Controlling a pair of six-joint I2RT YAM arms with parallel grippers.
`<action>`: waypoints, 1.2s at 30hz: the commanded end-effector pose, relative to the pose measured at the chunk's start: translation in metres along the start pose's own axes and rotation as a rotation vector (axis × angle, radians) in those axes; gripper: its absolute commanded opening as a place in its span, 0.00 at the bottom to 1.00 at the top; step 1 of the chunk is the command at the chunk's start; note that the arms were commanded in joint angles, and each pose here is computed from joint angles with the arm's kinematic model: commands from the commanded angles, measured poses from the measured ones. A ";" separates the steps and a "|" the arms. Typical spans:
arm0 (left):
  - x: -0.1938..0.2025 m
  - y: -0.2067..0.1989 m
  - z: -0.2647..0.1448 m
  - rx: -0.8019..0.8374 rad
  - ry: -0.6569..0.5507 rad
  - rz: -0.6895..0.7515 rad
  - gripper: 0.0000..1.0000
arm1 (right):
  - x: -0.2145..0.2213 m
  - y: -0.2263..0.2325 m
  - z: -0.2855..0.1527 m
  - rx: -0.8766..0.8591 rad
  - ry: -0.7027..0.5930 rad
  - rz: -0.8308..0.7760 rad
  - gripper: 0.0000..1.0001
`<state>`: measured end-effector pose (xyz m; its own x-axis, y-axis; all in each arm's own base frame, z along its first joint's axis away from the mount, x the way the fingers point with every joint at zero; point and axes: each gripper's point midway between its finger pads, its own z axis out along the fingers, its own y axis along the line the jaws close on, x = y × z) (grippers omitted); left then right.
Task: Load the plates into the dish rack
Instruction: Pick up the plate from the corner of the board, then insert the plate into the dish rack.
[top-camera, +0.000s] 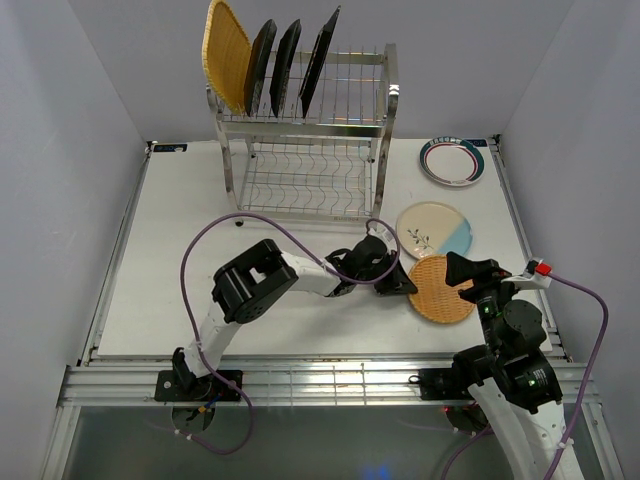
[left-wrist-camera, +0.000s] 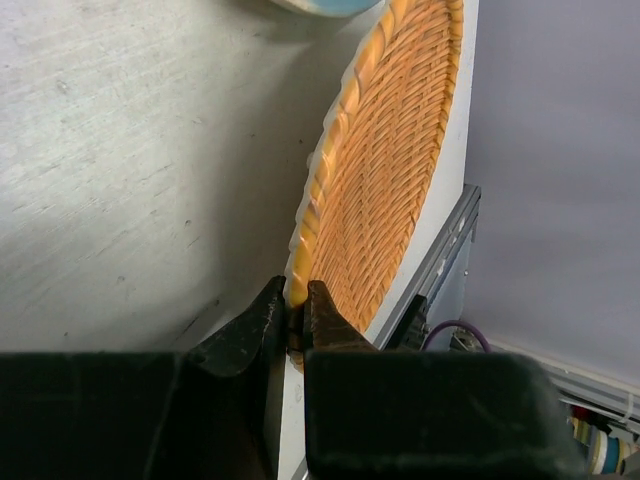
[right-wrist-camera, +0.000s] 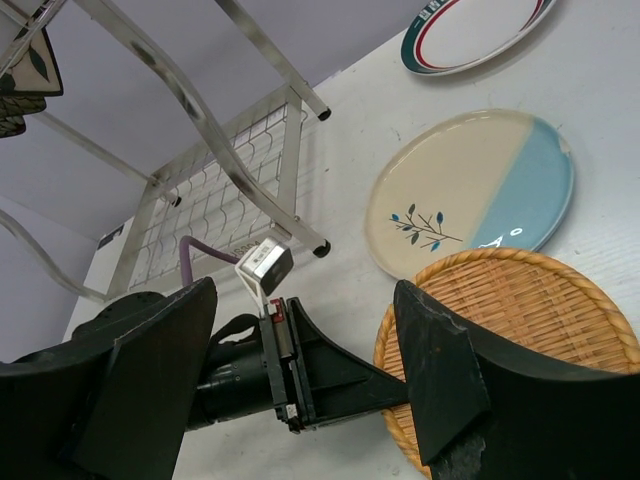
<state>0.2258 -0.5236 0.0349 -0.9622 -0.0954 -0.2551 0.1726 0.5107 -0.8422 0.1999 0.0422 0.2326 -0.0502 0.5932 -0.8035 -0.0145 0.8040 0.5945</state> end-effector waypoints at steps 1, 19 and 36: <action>-0.023 -0.003 -0.024 -0.053 -0.073 0.064 0.00 | -0.023 0.008 -0.007 -0.014 -0.064 0.017 0.77; -0.076 -0.017 -0.087 -0.197 -0.195 0.404 0.00 | -0.037 -0.006 -0.019 0.035 -0.148 0.058 0.77; -0.106 -0.106 -0.182 -0.073 -0.397 0.734 0.00 | -0.032 -0.009 -0.014 0.045 -0.147 0.060 0.77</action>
<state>0.2676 -0.4135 0.1542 -0.6204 0.0887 -0.7793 0.6111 0.6775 -0.4093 0.1978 0.0230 0.2222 -0.0235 0.5919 -0.8057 0.0940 0.8037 0.5876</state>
